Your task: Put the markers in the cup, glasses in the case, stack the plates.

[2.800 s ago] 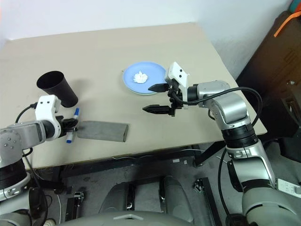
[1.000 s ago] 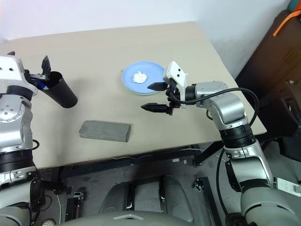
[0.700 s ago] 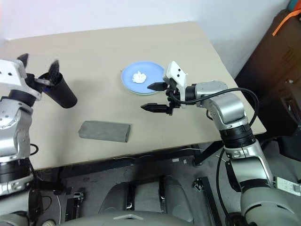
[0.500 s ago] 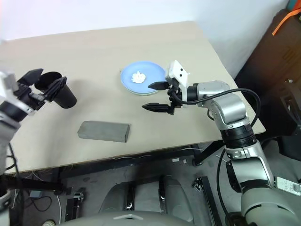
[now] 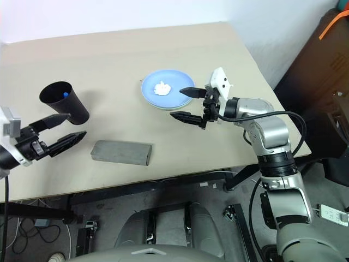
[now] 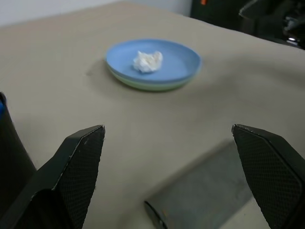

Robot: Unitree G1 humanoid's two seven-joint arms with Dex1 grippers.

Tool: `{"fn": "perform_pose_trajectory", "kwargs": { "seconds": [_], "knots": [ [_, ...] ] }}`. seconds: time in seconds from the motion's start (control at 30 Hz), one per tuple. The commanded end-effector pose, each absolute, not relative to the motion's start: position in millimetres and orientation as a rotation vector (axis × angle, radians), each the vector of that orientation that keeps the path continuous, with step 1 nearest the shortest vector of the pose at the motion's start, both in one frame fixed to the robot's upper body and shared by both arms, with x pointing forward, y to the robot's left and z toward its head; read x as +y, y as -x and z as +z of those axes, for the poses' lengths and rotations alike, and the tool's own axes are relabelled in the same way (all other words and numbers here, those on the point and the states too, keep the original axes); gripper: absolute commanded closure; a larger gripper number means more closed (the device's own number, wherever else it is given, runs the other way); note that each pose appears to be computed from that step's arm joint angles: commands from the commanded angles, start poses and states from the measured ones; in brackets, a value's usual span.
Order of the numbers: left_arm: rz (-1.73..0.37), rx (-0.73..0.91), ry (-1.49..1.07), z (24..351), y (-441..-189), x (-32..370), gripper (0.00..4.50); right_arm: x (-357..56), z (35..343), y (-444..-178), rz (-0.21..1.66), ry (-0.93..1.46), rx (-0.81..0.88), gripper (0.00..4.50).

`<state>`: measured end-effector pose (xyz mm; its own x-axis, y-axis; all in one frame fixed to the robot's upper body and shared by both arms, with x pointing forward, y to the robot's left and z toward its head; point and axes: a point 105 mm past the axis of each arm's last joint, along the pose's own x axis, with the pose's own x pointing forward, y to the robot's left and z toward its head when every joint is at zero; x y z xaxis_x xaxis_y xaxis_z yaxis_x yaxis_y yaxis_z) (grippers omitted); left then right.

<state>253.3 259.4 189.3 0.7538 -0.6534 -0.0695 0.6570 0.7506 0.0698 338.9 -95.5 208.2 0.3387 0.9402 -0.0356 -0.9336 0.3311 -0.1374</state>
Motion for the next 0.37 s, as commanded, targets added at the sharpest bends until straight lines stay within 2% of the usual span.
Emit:
{"fn": "perform_pose_trajectory", "kwargs": {
  "seconds": [0.03, 0.13, 0.37],
  "knots": [
    [-0.753, 0.053, -0.133, 186, -251, 262, 0.02, -98, 223, -328, 1.25, 0.136, -0.112, 0.0],
    [-0.775, 0.054, -0.204, 180, -253, 259, 0.02, -104, 214, -325, 1.25, 0.135, -0.088, 0.0],
    [-0.819, 0.075, -0.194, 174, -254, 251, 0.02, -107, 206, -322, 1.225, 0.136, -0.072, 0.0]
  ]
}}
